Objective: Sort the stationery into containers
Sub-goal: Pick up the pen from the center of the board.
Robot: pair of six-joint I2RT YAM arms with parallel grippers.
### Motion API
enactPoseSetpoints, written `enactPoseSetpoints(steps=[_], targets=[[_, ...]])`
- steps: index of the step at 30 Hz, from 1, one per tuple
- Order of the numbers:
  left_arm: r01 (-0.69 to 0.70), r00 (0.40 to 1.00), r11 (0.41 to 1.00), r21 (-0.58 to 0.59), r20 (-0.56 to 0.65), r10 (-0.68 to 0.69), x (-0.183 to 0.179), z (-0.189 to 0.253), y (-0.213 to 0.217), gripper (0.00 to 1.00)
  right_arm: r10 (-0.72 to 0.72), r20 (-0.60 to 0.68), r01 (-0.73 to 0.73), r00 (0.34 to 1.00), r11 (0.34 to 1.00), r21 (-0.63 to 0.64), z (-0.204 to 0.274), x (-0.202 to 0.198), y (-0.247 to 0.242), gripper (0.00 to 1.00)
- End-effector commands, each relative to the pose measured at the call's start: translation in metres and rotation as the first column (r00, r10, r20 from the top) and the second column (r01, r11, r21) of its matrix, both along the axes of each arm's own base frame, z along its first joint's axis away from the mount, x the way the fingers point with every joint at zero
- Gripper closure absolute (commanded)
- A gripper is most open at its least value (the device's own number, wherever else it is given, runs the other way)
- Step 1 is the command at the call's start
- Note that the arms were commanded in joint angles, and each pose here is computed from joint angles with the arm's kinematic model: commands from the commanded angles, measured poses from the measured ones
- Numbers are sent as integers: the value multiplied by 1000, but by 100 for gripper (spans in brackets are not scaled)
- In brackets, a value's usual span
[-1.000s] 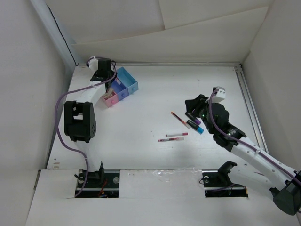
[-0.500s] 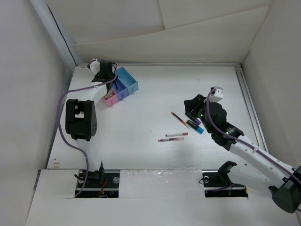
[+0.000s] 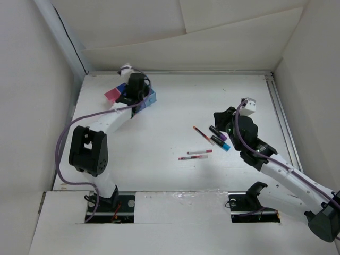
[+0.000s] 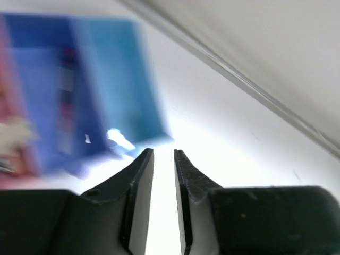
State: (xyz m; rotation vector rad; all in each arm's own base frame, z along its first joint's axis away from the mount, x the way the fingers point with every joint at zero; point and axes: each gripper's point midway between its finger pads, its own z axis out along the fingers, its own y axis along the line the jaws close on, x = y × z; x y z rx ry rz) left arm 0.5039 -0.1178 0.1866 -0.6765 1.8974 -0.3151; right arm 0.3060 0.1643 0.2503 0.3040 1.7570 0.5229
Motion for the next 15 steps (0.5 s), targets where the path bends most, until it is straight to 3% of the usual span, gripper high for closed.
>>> enactPoseSetpoints(steps=[1,7,11,15], targets=[[165,978,985,41,119,-169,-37,41,-78,83,-81,91,76,993,996,51,34,1,-17,86],[391,919,920,35,32,-392,-116,-16,-186,85,-114,63,111,991,993,43,27,5,-20,91],[451,891,892,34,-82,-447,-149,-57,-229,75,-135,60,132,989,990,47,27,5,-24,83],[454,885,890,52,-147,-443,-159,-87,-255,69,-157,86,151,984,986,70,36,-1,-32,74]])
